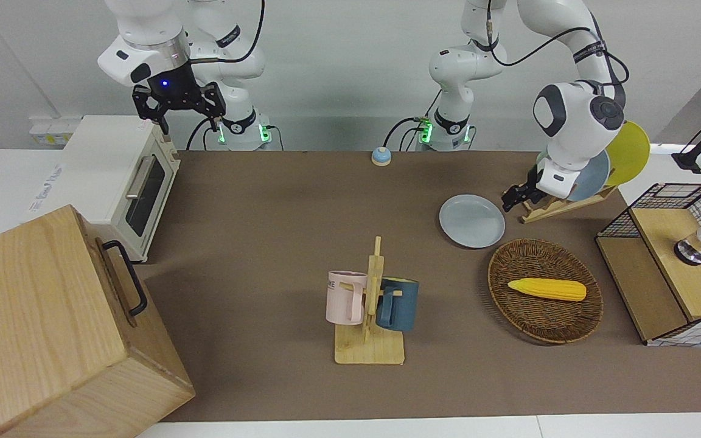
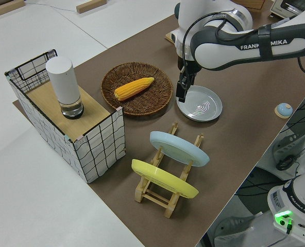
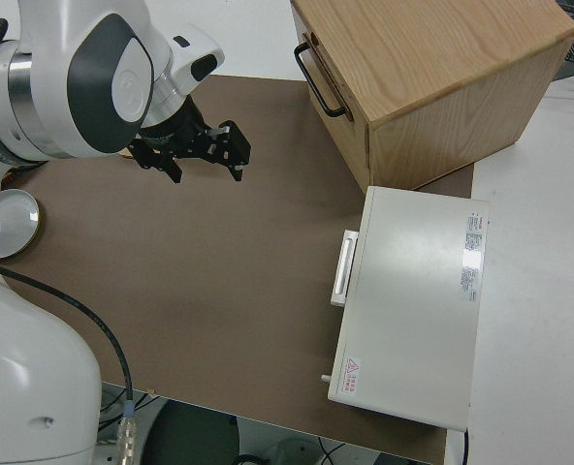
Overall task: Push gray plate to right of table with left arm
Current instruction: 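Move the left gripper forward to the near rim of the gray plate, then push the gray plate with the left gripper across the table toward the toaster oven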
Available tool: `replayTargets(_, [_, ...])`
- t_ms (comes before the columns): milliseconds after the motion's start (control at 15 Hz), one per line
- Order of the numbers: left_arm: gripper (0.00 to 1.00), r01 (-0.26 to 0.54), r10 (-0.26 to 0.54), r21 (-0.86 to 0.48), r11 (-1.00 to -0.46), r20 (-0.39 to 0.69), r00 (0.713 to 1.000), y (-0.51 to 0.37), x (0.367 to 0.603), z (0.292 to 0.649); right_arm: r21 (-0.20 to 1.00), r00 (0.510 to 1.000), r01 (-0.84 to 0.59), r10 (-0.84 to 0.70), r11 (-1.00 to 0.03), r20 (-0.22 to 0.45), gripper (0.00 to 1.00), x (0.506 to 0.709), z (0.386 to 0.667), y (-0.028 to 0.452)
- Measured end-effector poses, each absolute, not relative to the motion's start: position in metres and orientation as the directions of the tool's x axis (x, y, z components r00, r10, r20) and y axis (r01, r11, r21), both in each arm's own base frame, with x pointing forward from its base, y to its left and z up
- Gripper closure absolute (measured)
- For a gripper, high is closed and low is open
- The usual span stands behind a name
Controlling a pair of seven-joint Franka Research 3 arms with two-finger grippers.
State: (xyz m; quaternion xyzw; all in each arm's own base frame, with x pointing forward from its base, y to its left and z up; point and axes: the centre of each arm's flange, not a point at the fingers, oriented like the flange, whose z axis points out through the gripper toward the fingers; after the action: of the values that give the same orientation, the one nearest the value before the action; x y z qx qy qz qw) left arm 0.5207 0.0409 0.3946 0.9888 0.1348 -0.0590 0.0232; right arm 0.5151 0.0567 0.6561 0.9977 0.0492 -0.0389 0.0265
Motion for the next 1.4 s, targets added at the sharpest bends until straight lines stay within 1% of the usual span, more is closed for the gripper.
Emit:
replayTargets(200, [0.06, 0.246, 0.24, 0.035, -0.969, -0.132, 0.962, 0.04, 0.521, 0.345, 0.049, 0.992, 0.1, 0.096, -0.994, -0.08, 0.0, 0.515, 0.656, 0.057])
replayTargets(267, [0.12, 0.236, 0.229, 0.036, -0.971, -0.141, 0.963, 0.04, 0.521, 0.333, 0.049, 0.992, 0.1, 0.096, -0.994, -0.08, 0.0, 0.515, 0.656, 0.057])
replayTargets(400, [0.15, 0.217, 0.209, 0.039, -0.975, -0.155, 0.966, 0.036, 0.521, 0.32, 0.049, 0.992, 0.1, 0.096, -0.994, -0.08, 0.0, 0.515, 0.656, 0.057])
replayTargets(467, [0.16, 0.194, 0.185, 0.042, -0.98, -0.16, 0.97, 0.034, 0.521, 0.317, 0.049, 0.992, 0.1, 0.096, -0.994, -0.08, 0.0, 0.515, 0.656, 0.057])
replayTargets(600, [0.21, 0.144, 0.134, 0.051, -0.988, -0.161, 0.978, 0.034, 0.521, 0.314, 0.049, 0.992, 0.1, 0.096, -0.994, -0.08, 0.0, 0.515, 0.656, 0.057])
replayTargets(667, [0.35, 0.115, 0.104, 0.056, -0.992, -0.16, 0.982, 0.034, 0.521, 0.314, 0.049, 0.992, 0.1, 0.096, -0.994, -0.08, 0.0, 0.515, 0.656, 0.057])
replayTargets(733, [0.36, 0.091, 0.081, 0.059, -0.994, -0.159, 0.984, 0.034, 0.521, 0.314, 0.049, 0.992, 0.1, 0.096, -0.994, -0.08, 0.0, 0.515, 0.656, 0.057])
replayTargets(800, [0.47, 0.081, 0.071, 0.061, -0.995, -0.16, 0.985, 0.034, 0.521, 0.313, 0.049, 0.992, 0.1, 0.096, -0.994, -0.08, 0.0, 0.515, 0.656, 0.057])
replayTargets(933, [0.6, 0.074, 0.063, 0.063, -0.995, -0.164, 0.984, 0.034, 0.521, 0.31, 0.049, 0.992, 0.1, 0.096, -0.994, -0.08, 0.0, 0.515, 0.656, 0.057])
replayTargets(1067, [0.84, 0.072, 0.061, 0.063, -0.995, -0.165, 0.984, 0.034, 0.521, 0.31, 0.049, 0.992, 0.1, 0.096, -0.994, -0.08, 0.0, 0.515, 0.656, 0.057])
replayTargets(1133, [0.93, 0.07, 0.058, 0.064, -0.996, -0.165, 0.985, 0.034, 0.521, 0.31, 0.049, 0.992, 0.1, 0.096, -0.994, -0.08, 0.0, 0.515, 0.656, 0.057])
replayTargets(1200, [0.96, 0.068, 0.057, 0.064, -0.996, -0.163, 0.985, 0.033, 0.521, 0.311, 0.049, 0.992, 0.1, 0.096, -0.994, -0.08, 0.0, 0.515, 0.656, 0.057])
replayTargets(1400, [0.96, 0.069, 0.058, 0.064, -0.996, -0.163, 0.985, 0.033, 0.521, 0.311, 0.049, 0.992, 0.1, 0.096, -0.994, -0.08, 0.0, 0.515, 0.656, 0.057])
